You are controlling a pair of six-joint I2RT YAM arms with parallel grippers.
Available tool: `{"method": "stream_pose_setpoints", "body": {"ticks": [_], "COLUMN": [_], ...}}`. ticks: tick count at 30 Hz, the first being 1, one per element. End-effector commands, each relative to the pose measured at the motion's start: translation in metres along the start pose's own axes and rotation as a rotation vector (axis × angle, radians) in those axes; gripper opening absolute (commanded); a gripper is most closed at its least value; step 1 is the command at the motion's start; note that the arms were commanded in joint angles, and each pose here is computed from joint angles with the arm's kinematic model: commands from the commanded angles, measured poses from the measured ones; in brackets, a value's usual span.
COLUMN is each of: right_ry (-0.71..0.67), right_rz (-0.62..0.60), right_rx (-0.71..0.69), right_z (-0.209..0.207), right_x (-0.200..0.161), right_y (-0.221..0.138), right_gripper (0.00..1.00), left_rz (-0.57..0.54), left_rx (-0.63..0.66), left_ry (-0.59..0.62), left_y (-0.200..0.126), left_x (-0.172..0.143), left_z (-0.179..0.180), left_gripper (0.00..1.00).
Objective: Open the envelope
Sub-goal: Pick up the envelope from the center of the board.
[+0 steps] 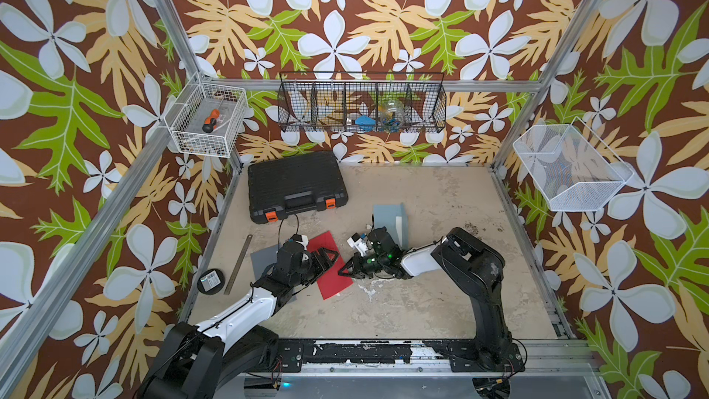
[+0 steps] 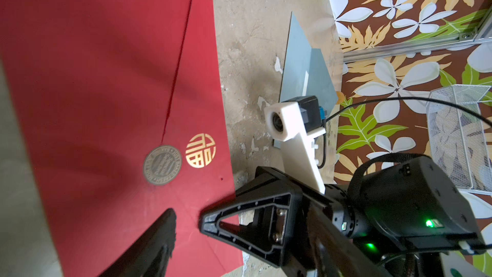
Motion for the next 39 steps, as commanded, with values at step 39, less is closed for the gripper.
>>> {"method": "stream_pose_setpoints", "body": {"ticks": [39], "right_ry": [-0.109], "right_rz": [-0.040], "right_rx": [0.003], "right_z": [0.015], "right_x": [0.023], "right_y": [-0.001], "right_gripper": [0.00], "left_rz": [0.074], "left_rx": [0.125], "left_ry": [0.093], "left_y": [0.010], "left_x": [-0.009], "left_z": [0.026], "left_gripper": [0.81]}}
Point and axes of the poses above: each gripper's point midway between its finger pads, its own y axis out along the fingers, its own z axis along the line the jaws close on, x = y × z, the point moved 3 cm from there along -y, back along the fingers, and after that the axes turned 5 degrees about -y, right-handed, at the moved point
